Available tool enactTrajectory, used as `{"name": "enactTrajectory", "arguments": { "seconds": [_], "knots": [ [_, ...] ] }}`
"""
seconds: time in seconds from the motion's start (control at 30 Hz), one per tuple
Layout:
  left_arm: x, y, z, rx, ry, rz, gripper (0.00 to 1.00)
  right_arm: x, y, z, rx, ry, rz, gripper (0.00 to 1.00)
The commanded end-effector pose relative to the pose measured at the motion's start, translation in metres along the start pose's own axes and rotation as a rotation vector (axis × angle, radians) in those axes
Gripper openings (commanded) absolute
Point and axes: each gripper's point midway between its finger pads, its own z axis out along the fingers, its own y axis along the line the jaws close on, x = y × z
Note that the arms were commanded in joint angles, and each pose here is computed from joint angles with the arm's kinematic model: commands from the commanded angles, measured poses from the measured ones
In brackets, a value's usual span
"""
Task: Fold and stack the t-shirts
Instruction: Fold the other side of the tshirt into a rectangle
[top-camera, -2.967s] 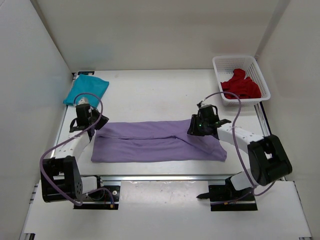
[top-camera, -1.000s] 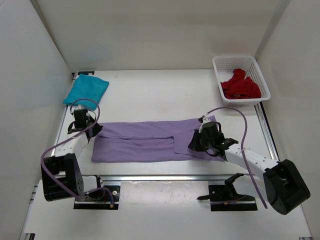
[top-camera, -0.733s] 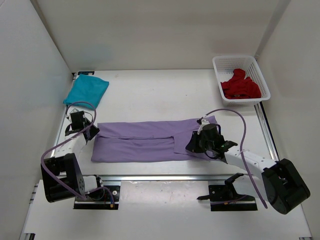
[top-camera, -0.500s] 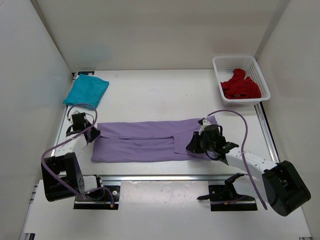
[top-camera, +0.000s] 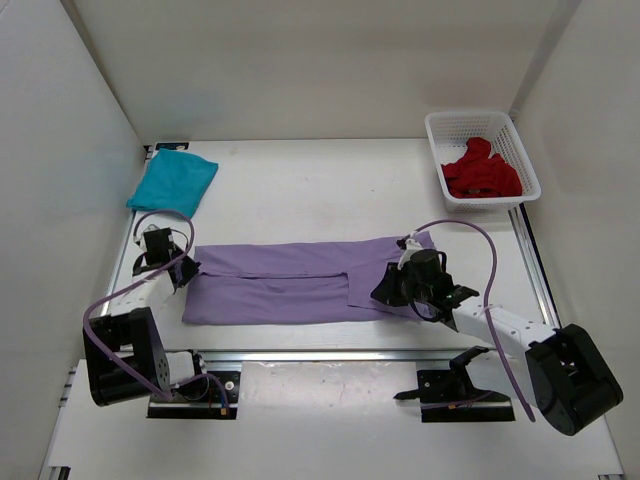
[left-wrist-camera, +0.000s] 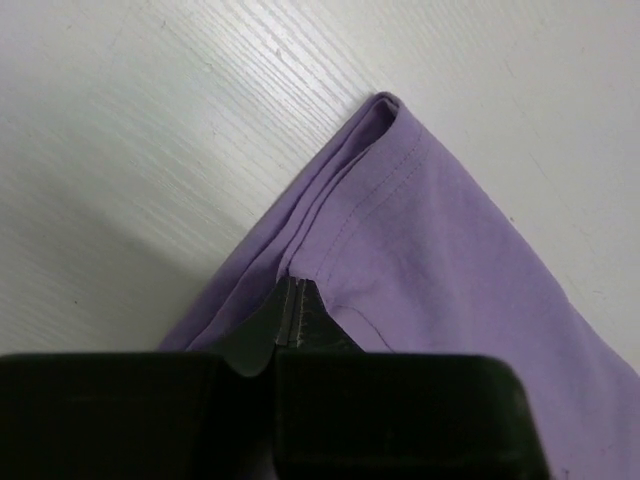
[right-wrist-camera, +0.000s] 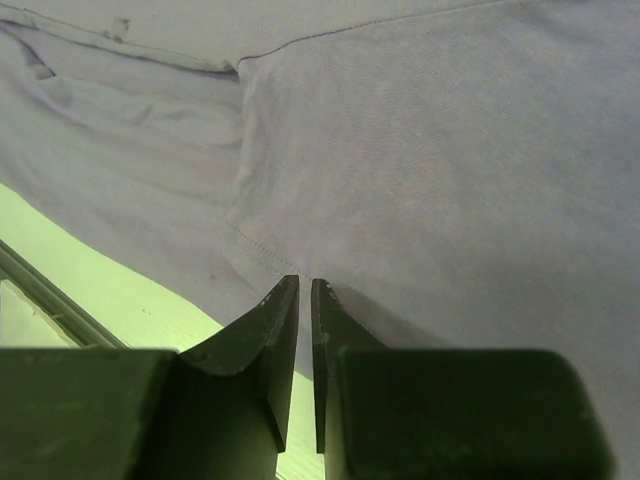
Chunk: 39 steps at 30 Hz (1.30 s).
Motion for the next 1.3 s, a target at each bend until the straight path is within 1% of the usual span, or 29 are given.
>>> {"name": "enactTrajectory", "arguments": {
  "seconds": [0.0, 0.1, 0.2, 0.27, 0.43, 0.53, 0.6, 0.63, 0.7, 0.73, 0.8, 0.83, 0.87, 0.9, 0.93, 0.97, 1.07, 1.1, 1.13, 1.2, 1.27],
  "knots": [
    [-0.018, -0.02, -0.013, 0.077, -0.075, -0.007, 0.0, -0.01, 0.003, 0.0, -0.013, -0.047, -0.031, 0.09],
    [-0.036, -0.035, -0.032, 0.131, -0.135, -0.004, 0.0, -0.004, -0.001, 0.002, -0.004, -0.028, -0.026, 0.09],
    [-0.042, -0.033, -0.04, 0.136, -0.155, -0.007, 0.0, -0.003, -0.002, 0.005, -0.005, -0.016, -0.024, 0.09],
    [-0.039, -0.022, -0.038, 0.111, -0.151, -0.017, 0.0, -0.001, -0.003, 0.006, -0.004, -0.009, -0.017, 0.09],
    [-0.009, -0.003, -0.025, 0.069, -0.064, -0.016, 0.0, 0.0, -0.006, 0.006, 0.006, -0.008, -0.018, 0.09],
    [0.005, 0.007, -0.018, 0.046, -0.019, -0.04, 0.04, -0.004, -0.007, 0.004, 0.01, -0.024, -0.012, 0.1],
    [0.015, 0.017, -0.013, 0.03, 0.003, -0.079, 0.09, -0.004, -0.007, 0.003, 0.006, -0.023, -0.009, 0.09],
    [0.017, 0.019, -0.013, 0.025, 0.008, -0.093, 0.13, -0.004, -0.009, 0.002, 0.011, -0.024, -0.004, 0.09],
    [0.014, 0.028, -0.012, 0.013, 0.002, -0.148, 0.21, 0.0, -0.01, 0.001, 0.015, -0.02, -0.005, 0.09],
    [0.009, 0.026, -0.015, 0.025, -0.008, -0.159, 0.21, -0.008, -0.01, 0.0, 0.015, -0.041, -0.004, 0.1],
    [-0.009, 0.026, -0.023, 0.037, -0.071, -0.195, 0.2, -0.007, -0.012, -0.002, 0.028, -0.04, 0.004, 0.1],
    [-0.019, 0.021, -0.03, 0.055, -0.121, -0.194, 0.19, -0.014, -0.009, -0.003, 0.016, -0.06, 0.001, 0.1],
    [-0.035, 0.017, -0.039, 0.06, -0.191, -0.198, 0.18, -0.017, -0.007, -0.004, 0.012, -0.065, 0.0, 0.11],
    [-0.037, 0.011, -0.043, 0.063, -0.216, -0.179, 0.18, -0.019, -0.007, -0.005, 0.008, -0.069, 0.006, 0.1],
    [-0.047, 0.005, -0.05, 0.08, -0.252, -0.172, 0.17, -0.021, -0.009, -0.004, 0.019, -0.072, 0.016, 0.1],
    [-0.044, -0.007, -0.051, 0.117, -0.239, -0.148, 0.17, -0.026, -0.005, -0.006, 0.007, -0.083, 0.011, 0.1],
    [-0.017, -0.039, -0.044, 0.207, -0.166, -0.1, 0.16, -0.04, -0.007, -0.005, 0.012, -0.107, 0.027, 0.09],
    [-0.01, -0.045, -0.04, 0.219, -0.144, -0.1, 0.16, -0.047, -0.008, -0.005, 0.017, -0.123, 0.039, 0.08],
    [0.007, -0.05, -0.036, 0.233, -0.109, -0.08, 0.15, -0.053, -0.011, -0.004, 0.031, -0.134, 0.055, 0.07],
    [0.02, -0.061, -0.03, 0.258, -0.077, -0.061, 0.15, -0.067, -0.012, 0.0, 0.033, -0.149, 0.061, 0.03],
    [0.028, -0.059, -0.017, 0.247, -0.042, -0.07, 0.14, -0.078, -0.021, 0.008, 0.049, -0.156, 0.085, 0.0]
  ]
}}
